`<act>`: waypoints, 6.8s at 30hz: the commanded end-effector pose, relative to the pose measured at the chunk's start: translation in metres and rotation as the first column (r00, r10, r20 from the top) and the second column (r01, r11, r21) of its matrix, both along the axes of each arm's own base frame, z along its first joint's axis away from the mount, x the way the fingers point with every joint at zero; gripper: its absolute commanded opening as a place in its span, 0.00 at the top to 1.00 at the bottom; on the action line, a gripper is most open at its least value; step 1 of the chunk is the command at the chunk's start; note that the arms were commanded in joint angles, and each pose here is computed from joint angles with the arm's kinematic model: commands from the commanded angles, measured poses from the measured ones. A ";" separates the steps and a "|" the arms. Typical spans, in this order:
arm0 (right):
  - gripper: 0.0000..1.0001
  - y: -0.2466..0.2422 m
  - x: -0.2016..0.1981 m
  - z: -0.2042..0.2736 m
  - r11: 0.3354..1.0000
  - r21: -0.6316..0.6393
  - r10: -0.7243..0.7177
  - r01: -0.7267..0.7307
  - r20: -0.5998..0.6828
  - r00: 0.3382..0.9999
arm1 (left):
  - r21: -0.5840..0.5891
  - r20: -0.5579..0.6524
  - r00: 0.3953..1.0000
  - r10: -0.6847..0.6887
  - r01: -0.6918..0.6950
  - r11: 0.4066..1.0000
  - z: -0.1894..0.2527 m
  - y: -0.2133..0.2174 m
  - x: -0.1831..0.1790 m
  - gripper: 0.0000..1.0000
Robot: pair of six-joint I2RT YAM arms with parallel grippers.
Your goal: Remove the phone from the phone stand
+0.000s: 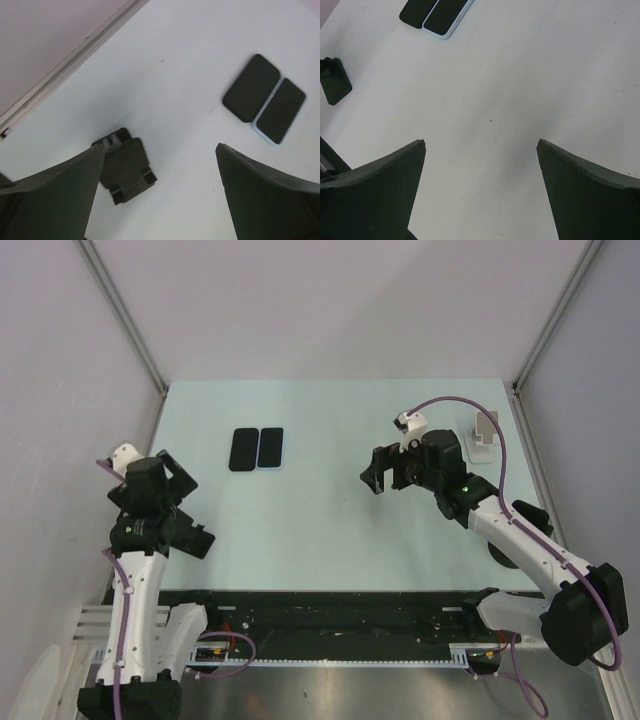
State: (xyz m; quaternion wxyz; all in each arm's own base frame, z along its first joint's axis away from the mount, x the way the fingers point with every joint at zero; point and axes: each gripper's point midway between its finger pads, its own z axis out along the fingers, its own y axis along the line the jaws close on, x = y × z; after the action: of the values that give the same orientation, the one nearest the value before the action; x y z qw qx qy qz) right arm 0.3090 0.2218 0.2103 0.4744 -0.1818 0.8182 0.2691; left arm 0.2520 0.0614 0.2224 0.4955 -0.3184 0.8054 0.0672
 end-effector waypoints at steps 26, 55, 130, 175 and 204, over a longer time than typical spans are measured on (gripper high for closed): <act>0.01 0.006 -0.005 0.024 0.998 0.055 0.026 -0.029 0.058 0.998 | -0.195 -0.175 0.950 0.258 -0.290 0.937 -0.112 0.044 -0.014 0.00; 0.04 0.053 -0.034 0.034 0.974 0.118 0.187 -0.195 0.074 0.980 | -0.259 0.018 0.999 -0.044 0.048 0.965 -0.044 -0.030 0.020 0.83; 1.00 0.026 -0.003 -0.038 0.927 -0.368 -0.010 0.074 0.172 0.985 | 0.022 0.225 0.861 -0.456 0.463 0.886 0.065 -0.164 0.049 0.00; 1.00 0.002 -0.053 -0.031 0.986 -0.041 -0.159 0.162 0.084 0.984 | -0.659 0.352 0.609 -0.711 0.701 0.274 -0.041 -0.340 0.010 0.00; 1.00 0.028 -0.060 -0.015 0.993 0.058 -0.109 0.103 0.100 0.989 | -0.761 0.349 0.601 -0.719 0.630 0.157 -0.059 -0.380 0.014 0.65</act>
State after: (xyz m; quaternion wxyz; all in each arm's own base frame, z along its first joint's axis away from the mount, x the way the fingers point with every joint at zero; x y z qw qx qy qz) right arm 0.2455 0.2397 0.1695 0.5079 -0.1541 0.8179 0.2221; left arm 0.2606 -0.3074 0.1371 0.2043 -0.1299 0.8299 -0.5026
